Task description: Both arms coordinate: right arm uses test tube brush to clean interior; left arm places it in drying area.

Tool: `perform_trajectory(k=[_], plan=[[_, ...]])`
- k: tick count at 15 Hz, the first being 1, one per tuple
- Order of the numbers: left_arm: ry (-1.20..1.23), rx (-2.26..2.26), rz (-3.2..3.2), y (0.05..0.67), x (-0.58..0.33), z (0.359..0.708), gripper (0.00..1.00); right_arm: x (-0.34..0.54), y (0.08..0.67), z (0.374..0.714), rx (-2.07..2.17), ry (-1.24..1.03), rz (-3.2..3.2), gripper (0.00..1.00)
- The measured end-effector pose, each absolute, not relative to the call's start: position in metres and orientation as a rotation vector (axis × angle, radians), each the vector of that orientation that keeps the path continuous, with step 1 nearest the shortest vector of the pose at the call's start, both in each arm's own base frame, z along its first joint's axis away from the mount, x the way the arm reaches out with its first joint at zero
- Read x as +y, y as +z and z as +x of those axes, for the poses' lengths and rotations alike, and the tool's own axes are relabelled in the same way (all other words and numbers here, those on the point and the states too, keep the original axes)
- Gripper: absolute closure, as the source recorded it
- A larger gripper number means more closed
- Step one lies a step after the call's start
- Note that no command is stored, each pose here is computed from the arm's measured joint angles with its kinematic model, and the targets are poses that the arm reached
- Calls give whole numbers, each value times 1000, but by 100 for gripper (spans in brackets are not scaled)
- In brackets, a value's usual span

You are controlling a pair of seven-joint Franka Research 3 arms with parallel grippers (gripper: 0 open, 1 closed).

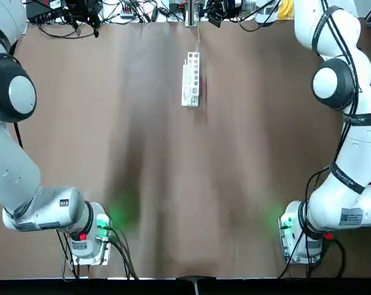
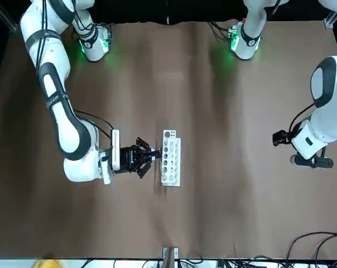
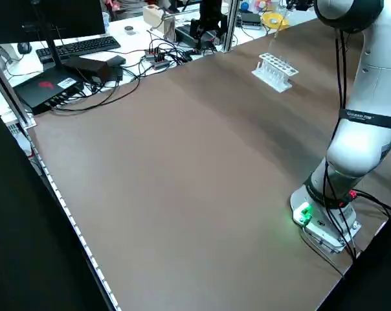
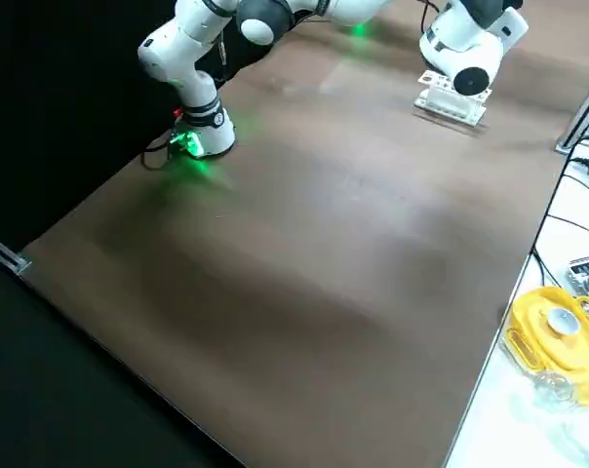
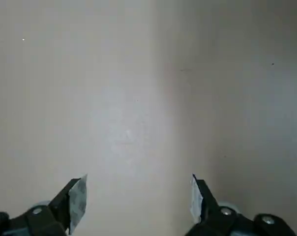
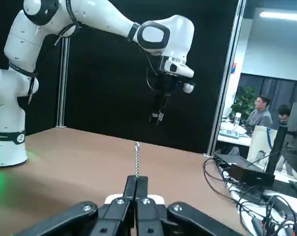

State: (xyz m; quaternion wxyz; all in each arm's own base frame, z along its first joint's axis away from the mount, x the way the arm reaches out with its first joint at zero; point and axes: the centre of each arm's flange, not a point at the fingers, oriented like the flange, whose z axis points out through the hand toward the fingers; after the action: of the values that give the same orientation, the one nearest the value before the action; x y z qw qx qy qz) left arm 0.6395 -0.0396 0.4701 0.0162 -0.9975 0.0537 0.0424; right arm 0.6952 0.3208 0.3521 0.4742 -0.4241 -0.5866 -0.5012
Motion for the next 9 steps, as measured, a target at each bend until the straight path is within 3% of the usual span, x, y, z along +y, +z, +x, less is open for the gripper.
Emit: perform_trajectory(k=[9], plan=[[132, 167, -3102, 470, -40, 639, 0, 327, 340, 691, -1429, -1236, -1018, 97]])
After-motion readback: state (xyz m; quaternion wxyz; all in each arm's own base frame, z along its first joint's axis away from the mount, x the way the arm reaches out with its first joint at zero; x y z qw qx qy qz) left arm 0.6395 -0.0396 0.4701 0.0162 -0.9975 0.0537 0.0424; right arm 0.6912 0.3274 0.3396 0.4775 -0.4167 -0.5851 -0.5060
